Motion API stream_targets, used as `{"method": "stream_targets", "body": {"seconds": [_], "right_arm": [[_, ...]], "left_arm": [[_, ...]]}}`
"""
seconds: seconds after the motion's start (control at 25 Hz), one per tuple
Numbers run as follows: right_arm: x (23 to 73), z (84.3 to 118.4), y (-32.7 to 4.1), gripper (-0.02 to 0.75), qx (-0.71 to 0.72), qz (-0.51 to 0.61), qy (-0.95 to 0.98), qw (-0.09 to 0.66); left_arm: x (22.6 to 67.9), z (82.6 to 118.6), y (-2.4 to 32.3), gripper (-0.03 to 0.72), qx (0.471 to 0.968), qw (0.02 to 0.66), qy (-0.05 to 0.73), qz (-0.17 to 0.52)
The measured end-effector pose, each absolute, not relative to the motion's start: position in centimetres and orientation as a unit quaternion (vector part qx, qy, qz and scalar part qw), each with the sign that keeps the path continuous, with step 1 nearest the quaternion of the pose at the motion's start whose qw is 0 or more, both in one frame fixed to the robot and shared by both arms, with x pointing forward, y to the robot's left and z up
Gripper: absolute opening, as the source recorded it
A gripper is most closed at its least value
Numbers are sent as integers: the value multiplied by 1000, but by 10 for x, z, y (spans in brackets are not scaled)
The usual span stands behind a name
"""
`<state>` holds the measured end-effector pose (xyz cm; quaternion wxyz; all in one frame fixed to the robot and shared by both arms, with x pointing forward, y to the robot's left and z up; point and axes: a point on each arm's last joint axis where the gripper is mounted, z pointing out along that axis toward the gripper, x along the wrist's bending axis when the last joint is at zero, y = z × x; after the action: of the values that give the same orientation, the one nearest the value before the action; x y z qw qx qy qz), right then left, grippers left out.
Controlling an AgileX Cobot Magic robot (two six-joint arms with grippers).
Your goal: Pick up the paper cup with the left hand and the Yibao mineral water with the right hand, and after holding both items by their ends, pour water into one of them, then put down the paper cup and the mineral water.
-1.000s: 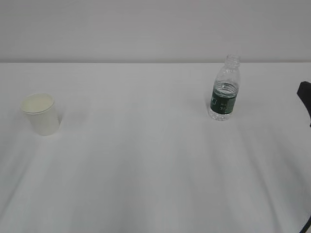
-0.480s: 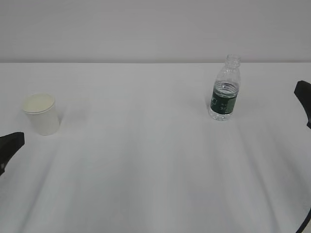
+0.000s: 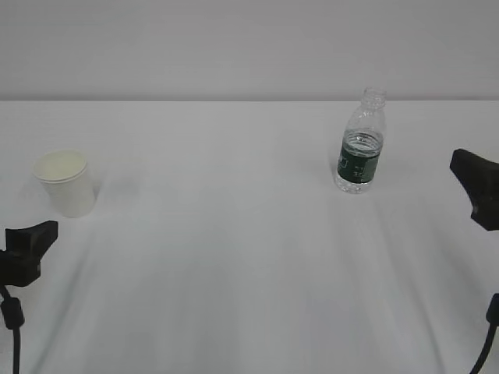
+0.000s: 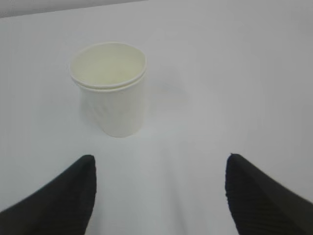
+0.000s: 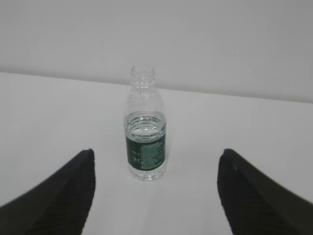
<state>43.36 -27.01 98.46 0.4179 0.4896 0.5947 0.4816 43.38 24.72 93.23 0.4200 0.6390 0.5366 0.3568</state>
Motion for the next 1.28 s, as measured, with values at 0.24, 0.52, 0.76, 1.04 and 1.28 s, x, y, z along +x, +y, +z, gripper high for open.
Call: {"method": "stream_targets", "body": {"seconds": [0.24,0.52,0.76,1.04,1.28], "right_arm": [[447,965,-262,592,464,493,617,401],[463,938,-257,592,462,519,605,389],[469,915,-256,591,486,508,612,364],[471,907,-262,591,514,486,600,375],[474,909,-265,591,515,476,595,392]], "left_arm": [[445,923,252,593,594,431,549,401],[451,907,252,593,572,434,579,387],[453,904,253,593,575,439,577,378],[458,906,269,593,580,440,566,388],[460,906,275,593,577,439,565,394]]}}
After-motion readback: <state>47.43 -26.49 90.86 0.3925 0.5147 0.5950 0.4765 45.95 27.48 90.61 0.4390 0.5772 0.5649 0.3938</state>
